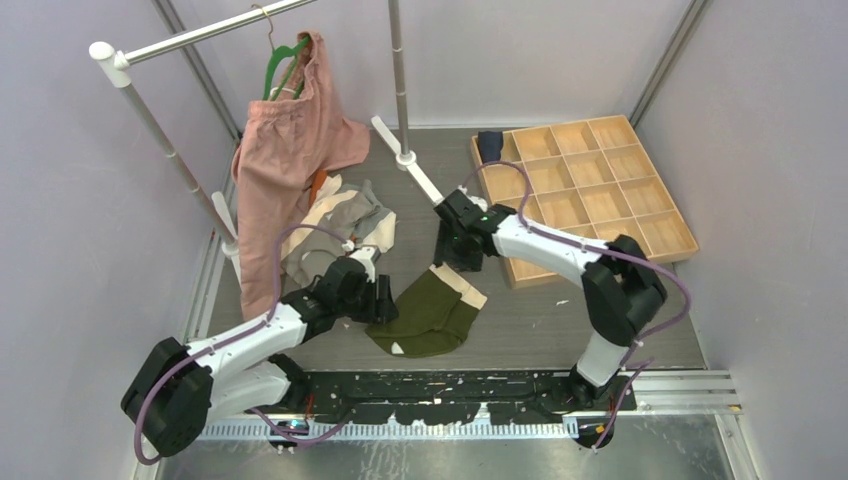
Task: Roll the underwear
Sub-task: Fold the underwear at the center of the board.
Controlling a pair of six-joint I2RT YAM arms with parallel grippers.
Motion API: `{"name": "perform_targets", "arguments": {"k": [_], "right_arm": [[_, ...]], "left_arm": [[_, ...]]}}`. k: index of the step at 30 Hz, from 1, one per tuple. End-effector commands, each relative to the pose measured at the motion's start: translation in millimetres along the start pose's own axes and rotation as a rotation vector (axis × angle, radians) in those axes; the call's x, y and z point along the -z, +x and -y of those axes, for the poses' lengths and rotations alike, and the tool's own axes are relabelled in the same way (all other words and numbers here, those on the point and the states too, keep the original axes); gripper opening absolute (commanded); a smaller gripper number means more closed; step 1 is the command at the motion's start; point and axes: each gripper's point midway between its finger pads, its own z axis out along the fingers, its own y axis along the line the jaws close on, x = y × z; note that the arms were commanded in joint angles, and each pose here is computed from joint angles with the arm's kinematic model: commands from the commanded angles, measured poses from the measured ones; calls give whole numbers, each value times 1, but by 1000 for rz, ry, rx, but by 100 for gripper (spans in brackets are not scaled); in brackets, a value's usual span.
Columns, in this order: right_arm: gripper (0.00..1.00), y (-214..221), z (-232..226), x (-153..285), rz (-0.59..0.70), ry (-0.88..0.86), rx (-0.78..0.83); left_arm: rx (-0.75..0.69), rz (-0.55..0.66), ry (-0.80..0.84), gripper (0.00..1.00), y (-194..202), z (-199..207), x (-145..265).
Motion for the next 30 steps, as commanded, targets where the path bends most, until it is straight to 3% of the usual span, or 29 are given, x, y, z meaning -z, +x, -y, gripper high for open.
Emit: {"name": "perform_targets", "arguments": {"k": [1, 7, 13, 22, 30], "right_arm": [[62, -4, 48, 41, 89, 50, -10], [67, 36, 82, 49, 11, -6, -136], [65, 56, 88, 48, -30, -81, -242], [59, 58, 96, 30, -67, -105, -294], [58, 65, 97, 15, -121, -117, -299]], "left_arm": [[-20, 105, 29, 57, -30, 13, 14], [-180, 178, 46, 60, -52, 48, 35], [-357, 176, 145, 61, -30, 108, 32], [-506, 114, 174, 61, 6, 174, -3], [-569, 44, 156, 61, 32, 196, -36]]}}
